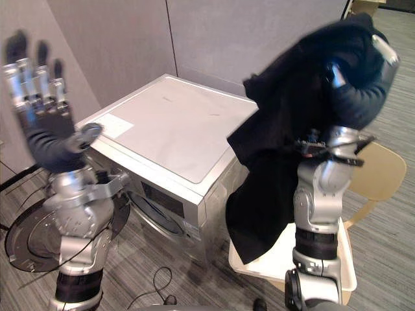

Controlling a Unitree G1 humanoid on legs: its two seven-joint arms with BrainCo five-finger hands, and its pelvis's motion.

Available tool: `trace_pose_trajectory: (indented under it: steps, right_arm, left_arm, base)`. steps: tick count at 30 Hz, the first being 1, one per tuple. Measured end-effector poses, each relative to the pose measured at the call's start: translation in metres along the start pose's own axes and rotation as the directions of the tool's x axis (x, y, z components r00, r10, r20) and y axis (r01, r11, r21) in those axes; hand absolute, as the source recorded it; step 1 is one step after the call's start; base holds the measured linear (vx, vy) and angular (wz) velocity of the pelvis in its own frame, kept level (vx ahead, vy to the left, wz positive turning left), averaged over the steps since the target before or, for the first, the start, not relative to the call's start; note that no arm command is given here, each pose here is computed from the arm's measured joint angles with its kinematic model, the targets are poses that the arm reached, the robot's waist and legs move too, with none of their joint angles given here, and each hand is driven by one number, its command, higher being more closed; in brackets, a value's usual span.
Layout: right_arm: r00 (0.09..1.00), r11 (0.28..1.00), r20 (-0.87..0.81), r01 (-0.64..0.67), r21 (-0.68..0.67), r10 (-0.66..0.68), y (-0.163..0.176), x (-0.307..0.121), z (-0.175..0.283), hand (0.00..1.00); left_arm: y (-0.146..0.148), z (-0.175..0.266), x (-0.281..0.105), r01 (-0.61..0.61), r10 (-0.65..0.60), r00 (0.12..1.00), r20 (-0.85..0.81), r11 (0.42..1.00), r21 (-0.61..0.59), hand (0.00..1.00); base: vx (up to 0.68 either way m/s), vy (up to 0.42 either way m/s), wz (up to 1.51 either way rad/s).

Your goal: Pick up the laundry basket with both hands and put the clothes into the washing machine.

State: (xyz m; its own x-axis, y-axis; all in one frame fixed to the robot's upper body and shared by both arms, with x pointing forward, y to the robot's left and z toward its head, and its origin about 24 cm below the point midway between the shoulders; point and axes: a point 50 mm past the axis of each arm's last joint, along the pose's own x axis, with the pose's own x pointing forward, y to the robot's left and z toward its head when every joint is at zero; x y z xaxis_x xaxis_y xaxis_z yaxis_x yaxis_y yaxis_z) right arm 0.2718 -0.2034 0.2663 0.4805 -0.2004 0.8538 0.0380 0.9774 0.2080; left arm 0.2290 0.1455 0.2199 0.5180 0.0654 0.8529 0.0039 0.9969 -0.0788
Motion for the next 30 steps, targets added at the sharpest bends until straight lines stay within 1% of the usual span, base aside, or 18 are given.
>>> trace_pose_trajectory:
  steps: [2, 4, 7, 9, 11, 15, 16, 20, 24, 30]
  right_arm:
    - [0.999, 0.999, -0.006, -0.042, 0.006, 0.043, 0.009, 0.015, -0.005, 1.0]
    - [0.999, 0.998, -0.007, -0.052, 0.02, 0.052, 0.013, 0.025, -0.006, 1.0]
    - [0.997, 0.997, -0.014, -0.074, 0.03, 0.074, 0.019, 0.036, -0.009, 1.0]
    - [0.995, 0.993, -0.013, -0.098, 0.062, 0.099, 0.029, 0.044, -0.009, 1.0]
    - [0.991, 0.988, -0.001, -0.134, 0.082, 0.134, 0.041, 0.048, -0.007, 1.0]
    - [0.986, 0.98, 0.034, -0.169, 0.106, 0.166, 0.057, 0.058, 0.0, 1.0]
    - [0.985, 0.979, 0.035, -0.173, 0.107, 0.17, 0.058, 0.058, 0.001, 1.0]
    - [0.984, 0.977, 0.029, -0.179, 0.115, 0.177, 0.063, 0.063, -0.001, 1.0]
    - [0.982, 0.972, 0.035, -0.191, 0.135, 0.188, 0.07, 0.066, 0.001, 1.0]
    - [0.974, 0.957, 0.061, -0.228, 0.178, 0.22, 0.084, 0.071, 0.008, 1.0]
  left_arm:
    - [-0.012, -0.019, 0.008, 0.064, -0.067, 0.996, -0.054, 0.996, -0.066, 0.0]
    - [-0.024, -0.034, 0.016, 0.109, -0.121, 0.988, -0.097, 0.986, -0.128, 0.0]
    - [-0.039, -0.047, 0.021, 0.166, -0.191, 0.972, -0.138, 0.97, -0.179, 0.0]
    - [-0.056, -0.068, 0.023, 0.25, -0.298, 0.93, -0.217, 0.942, -0.225, 0.0]
    - [-0.063, -0.08, 0.022, 0.297, -0.356, 0.894, -0.273, 0.926, -0.233, 0.0]
    - [-0.073, -0.097, 0.026, 0.327, -0.405, 0.846, -0.347, 0.908, -0.263, 0.0]
    - [-0.074, -0.098, 0.028, 0.328, -0.407, 0.844, -0.35, 0.907, -0.264, 0.0]
    - [-0.094, -0.101, 0.047, 0.387, -0.463, 0.818, -0.342, 0.882, -0.269, 0.0]
    - [-0.106, -0.098, 0.06, 0.403, -0.477, 0.818, -0.321, 0.874, -0.271, 0.0]
    - [-0.115, -0.097, 0.078, 0.42, -0.481, 0.818, -0.315, 0.874, -0.245, 0.0]
  base:
    - [0.01, 0.013, -0.17]
    - [0.02, 0.01, -0.06]
    - [0.02, 0.01, -0.08]
    - [0.01, 0.004, -0.06]
    - [0.01, -0.004, -0.09]
    - [0.0, -0.008, -0.08]
    - [-0.01, -0.004, -0.05]
    - [-0.03, -0.009, -0.1]
    - [-0.04, 0.004, -0.13]
    - [-0.03, 0.005, -0.11]
